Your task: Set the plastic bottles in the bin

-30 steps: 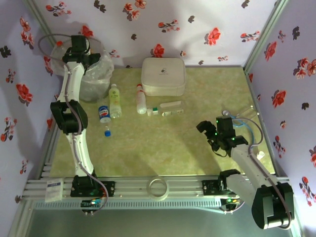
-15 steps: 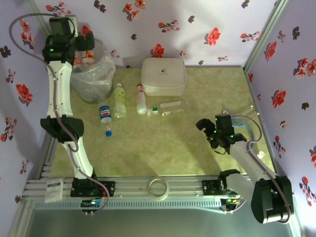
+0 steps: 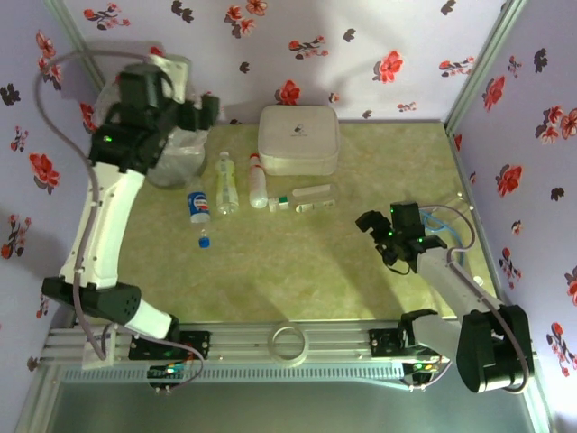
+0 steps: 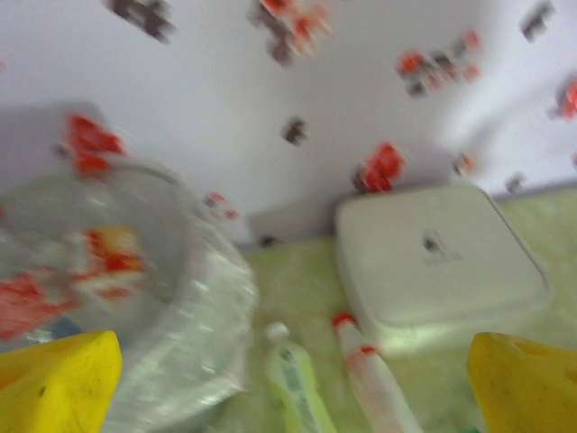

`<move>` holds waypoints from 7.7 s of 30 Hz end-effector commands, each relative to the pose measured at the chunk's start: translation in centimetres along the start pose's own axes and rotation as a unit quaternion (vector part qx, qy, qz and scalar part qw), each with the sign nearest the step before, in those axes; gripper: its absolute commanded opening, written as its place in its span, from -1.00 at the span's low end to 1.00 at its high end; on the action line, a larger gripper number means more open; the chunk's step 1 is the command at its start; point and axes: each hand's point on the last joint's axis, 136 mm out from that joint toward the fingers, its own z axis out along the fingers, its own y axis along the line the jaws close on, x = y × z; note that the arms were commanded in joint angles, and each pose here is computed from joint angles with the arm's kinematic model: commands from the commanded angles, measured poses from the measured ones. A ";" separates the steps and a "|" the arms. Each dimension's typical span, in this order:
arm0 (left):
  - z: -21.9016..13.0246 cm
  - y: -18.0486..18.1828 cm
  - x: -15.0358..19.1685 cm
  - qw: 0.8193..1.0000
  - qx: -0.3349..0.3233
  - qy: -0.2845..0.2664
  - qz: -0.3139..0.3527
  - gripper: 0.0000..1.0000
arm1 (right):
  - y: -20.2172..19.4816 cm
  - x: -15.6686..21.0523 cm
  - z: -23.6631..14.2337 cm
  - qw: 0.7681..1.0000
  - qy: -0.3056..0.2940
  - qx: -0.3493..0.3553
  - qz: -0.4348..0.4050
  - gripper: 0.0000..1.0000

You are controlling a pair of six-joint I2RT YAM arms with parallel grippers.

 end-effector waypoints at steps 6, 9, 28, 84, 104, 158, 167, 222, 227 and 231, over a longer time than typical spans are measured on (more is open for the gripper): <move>8.1 -9.3 10.3 0.993 0.059 0.101 0.017 0.95 | 1.0 -0.4 -0.1 1.000 -0.007 -0.009 -0.006 0.91; 10.6 -13.5 13.1 0.981 0.107 0.124 0.101 0.98 | 0.8 -0.2 -0.1 1.000 -0.005 -0.008 -0.006 0.91; 19.0 -26.3 25.3 0.872 0.323 0.247 0.273 1.00 | -1.5 0.3 -2.8 0.999 -0.036 0.000 0.005 0.91; 5.0 -3.5 -4.4 0.988 0.117 -0.076 -0.069 0.00 | -0.8 -0.8 -1.8 1.000 -0.023 -0.005 0.004 0.91; 12.2 19.7 -5.0 0.971 -0.138 -0.144 -0.133 -0.16 | -2.1 -0.2 -3.0 0.999 -0.035 -0.001 0.014 0.91; 3.9 5.5 -4.2 0.995 -0.086 -0.058 0.001 0.98 | -1.0 -0.4 -1.7 1.000 -0.021 -0.010 0.016 0.91; 8.8 -3.1 2.9 0.997 -0.017 -0.022 -0.075 0.88 | -1.5 -0.1 -2.8 1.000 -0.028 -0.002 0.011 0.92; 14.2 -8.7 11.3 0.990 -0.003 0.073 -0.119 -0.04 | -0.8 -0.2 -1.8 1.000 -0.020 -0.005 0.017 0.91; 8.1 -6.1 3.0 0.999 -0.001 -0.027 -0.028 -0.01 | -0.9 -0.1 -1.7 1.000 -0.025 -0.003 0.016 0.91; 5.6 -0.2 -1.3 0.995 -0.070 -0.075 0.008 0.05 | -1.4 0.3 -1.4 1.000 -0.020 -0.001 0.021 0.91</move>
